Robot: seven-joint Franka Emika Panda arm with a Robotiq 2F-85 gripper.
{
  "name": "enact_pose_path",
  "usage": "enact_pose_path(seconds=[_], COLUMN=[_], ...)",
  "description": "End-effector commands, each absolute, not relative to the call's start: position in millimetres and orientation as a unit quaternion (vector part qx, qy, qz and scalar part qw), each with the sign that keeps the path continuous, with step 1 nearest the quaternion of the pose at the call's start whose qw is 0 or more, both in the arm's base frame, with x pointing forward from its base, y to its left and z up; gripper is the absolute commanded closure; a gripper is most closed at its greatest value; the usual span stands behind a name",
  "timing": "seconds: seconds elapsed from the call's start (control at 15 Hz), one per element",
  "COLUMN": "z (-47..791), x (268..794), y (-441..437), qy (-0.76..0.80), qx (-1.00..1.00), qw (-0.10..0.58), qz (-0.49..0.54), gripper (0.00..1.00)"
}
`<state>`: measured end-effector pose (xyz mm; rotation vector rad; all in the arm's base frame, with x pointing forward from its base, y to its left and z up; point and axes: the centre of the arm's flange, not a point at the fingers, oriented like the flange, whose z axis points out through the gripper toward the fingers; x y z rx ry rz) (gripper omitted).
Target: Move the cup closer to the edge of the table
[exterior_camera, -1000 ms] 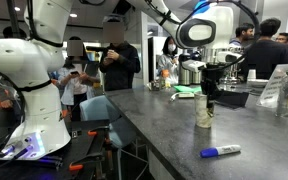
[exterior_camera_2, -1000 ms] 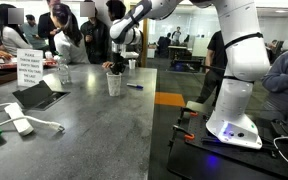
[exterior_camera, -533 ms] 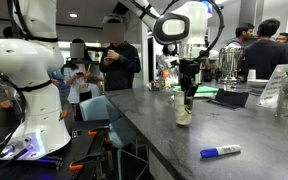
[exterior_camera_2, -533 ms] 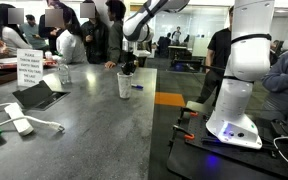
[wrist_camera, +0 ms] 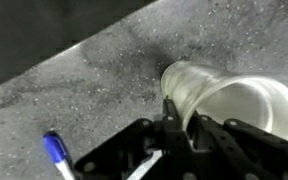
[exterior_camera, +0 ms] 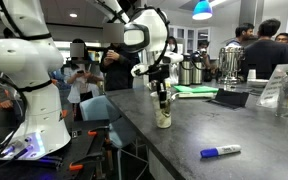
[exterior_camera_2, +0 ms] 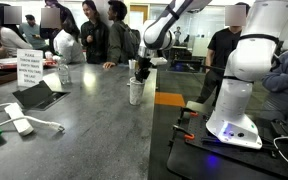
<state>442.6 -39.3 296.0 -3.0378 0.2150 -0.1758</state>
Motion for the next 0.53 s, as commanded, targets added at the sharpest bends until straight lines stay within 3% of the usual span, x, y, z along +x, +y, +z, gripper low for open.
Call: enact_pose_path(seconds=[0.0, 0.47], z=[298.9, 298.0], x=[432.7, 452.3], y=[-25.9, -16.2], qy=[0.085, 0.096], qx=[-0.994, -0.995], qw=[0.035, 0.000], qz=[-0.063, -0.015], gripper=[0.96, 0.96])
